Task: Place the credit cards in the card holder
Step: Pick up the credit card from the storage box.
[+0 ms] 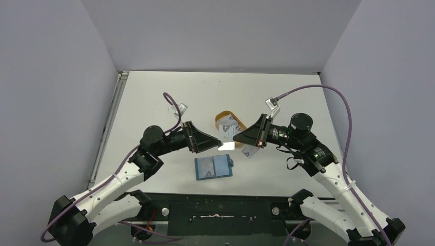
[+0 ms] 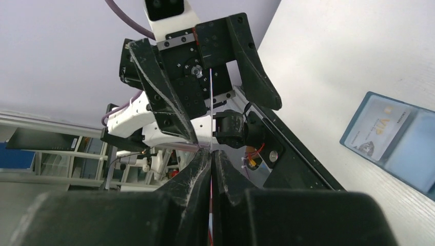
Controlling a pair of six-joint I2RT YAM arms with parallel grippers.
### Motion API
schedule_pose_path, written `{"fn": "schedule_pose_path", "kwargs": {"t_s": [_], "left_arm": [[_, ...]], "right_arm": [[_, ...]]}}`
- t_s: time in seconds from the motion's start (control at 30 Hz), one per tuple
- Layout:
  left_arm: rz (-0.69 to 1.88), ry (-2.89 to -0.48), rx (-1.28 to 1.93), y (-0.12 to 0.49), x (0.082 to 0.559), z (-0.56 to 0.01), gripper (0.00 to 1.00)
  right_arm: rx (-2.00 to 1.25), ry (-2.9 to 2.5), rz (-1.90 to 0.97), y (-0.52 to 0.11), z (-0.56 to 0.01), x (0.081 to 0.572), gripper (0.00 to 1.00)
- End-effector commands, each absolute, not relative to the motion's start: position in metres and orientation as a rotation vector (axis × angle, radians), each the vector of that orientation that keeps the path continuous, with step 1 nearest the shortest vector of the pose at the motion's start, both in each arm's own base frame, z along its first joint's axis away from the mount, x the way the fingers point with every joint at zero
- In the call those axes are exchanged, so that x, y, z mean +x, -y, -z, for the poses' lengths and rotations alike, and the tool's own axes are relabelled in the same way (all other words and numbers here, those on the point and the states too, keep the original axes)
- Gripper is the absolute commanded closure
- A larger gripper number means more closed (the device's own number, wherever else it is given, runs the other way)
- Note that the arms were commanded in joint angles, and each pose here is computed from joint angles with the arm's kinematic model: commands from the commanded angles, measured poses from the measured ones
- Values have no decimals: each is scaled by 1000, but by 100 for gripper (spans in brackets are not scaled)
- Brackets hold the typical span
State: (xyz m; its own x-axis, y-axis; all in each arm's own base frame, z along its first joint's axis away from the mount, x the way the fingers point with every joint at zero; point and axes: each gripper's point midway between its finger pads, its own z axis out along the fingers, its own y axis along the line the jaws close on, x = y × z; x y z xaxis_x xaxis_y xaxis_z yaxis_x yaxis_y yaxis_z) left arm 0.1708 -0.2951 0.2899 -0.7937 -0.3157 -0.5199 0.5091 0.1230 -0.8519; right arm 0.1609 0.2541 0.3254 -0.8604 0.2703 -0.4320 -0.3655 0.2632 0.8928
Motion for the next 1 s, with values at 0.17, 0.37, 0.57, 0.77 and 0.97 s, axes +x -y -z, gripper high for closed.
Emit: {"fn": "schedule_pose_path", "kwargs": {"t_s": [0.17, 0.37, 0.57, 0.77, 0.97], "left_arm": [[1918, -1541, 326, 300, 153, -366, 51], [1942, -1547, 350, 305, 148, -366, 92], [1942, -1540, 288, 303, 153, -365, 100], [1930, -1531, 201, 299, 160, -364, 100], [1924, -1548, 149, 299, 166, -360, 100]], "right_arm": [[-143, -1973, -1693, -265, -338, 156, 100], [-169, -1966, -1707, -272, -337, 152, 100], [-180, -1982, -1688, -274, -330, 150, 83], [-114, -1949, -1686, -272, -328, 156, 64], [-58, -1869, -1715, -272, -337, 164, 68]]}}
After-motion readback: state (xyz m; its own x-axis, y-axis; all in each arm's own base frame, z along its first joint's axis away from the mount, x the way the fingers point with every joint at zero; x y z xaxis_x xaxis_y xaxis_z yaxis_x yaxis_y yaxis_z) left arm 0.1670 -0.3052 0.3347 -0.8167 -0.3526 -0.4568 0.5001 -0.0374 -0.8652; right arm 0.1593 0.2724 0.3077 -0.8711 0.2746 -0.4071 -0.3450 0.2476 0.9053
